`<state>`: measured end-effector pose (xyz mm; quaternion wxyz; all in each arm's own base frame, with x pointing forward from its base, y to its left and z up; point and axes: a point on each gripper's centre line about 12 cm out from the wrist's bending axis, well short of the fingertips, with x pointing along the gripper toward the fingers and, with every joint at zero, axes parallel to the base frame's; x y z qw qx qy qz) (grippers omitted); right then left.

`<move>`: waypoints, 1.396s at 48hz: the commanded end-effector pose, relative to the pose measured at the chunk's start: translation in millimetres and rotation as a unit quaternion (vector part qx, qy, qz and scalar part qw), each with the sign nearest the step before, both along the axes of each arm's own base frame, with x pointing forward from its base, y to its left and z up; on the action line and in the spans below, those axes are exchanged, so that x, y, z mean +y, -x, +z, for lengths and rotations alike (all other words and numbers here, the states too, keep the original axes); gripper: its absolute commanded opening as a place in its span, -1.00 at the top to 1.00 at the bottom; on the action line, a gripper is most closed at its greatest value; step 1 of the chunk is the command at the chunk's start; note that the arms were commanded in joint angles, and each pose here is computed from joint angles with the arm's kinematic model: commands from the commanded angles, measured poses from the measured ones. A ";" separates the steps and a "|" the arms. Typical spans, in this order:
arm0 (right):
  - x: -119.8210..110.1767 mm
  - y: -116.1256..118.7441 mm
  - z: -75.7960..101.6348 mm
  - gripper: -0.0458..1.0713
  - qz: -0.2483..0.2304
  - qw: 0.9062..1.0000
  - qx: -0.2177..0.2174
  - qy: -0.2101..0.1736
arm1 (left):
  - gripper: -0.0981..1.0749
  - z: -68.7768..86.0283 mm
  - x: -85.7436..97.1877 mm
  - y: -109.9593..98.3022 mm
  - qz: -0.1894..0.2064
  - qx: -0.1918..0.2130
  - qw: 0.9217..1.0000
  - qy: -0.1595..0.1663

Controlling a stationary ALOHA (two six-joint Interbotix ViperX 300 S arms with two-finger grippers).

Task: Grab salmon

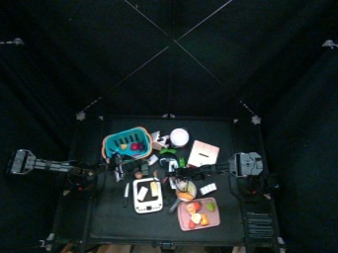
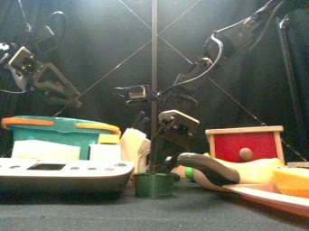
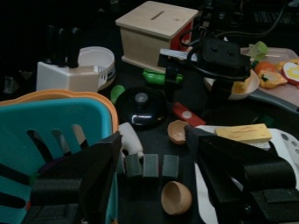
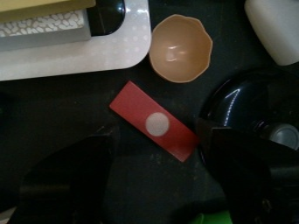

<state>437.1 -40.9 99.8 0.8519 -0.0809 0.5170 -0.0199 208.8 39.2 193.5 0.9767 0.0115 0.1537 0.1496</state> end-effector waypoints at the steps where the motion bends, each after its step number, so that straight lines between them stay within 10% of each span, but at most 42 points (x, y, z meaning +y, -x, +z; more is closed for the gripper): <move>1: -1.9 0.3 1.2 -0.86 -0.002 1.000 -0.001 0.000 | -0.76 3.8 1.2 -2.3 0.003 -0.006 1.000 -0.002; 30: 1.0 13.5 2.4 -0.31 -0.030 0.998 0.042 -0.023 | -0.76 0.8 1.1 -0.3 0.003 -0.002 1.000 -0.002; 49: 4.9 18.9 68.1 -0.29 -0.050 0.997 -0.033 -0.046 | -0.76 3.0 -0.5 -1.9 -0.003 -0.004 1.000 -0.005; 67: 5.7 17.6 77.6 -0.29 -0.050 0.996 -0.051 -0.051 | -0.76 3.3 -1.2 -2.5 -0.005 -0.004 1.000 -0.006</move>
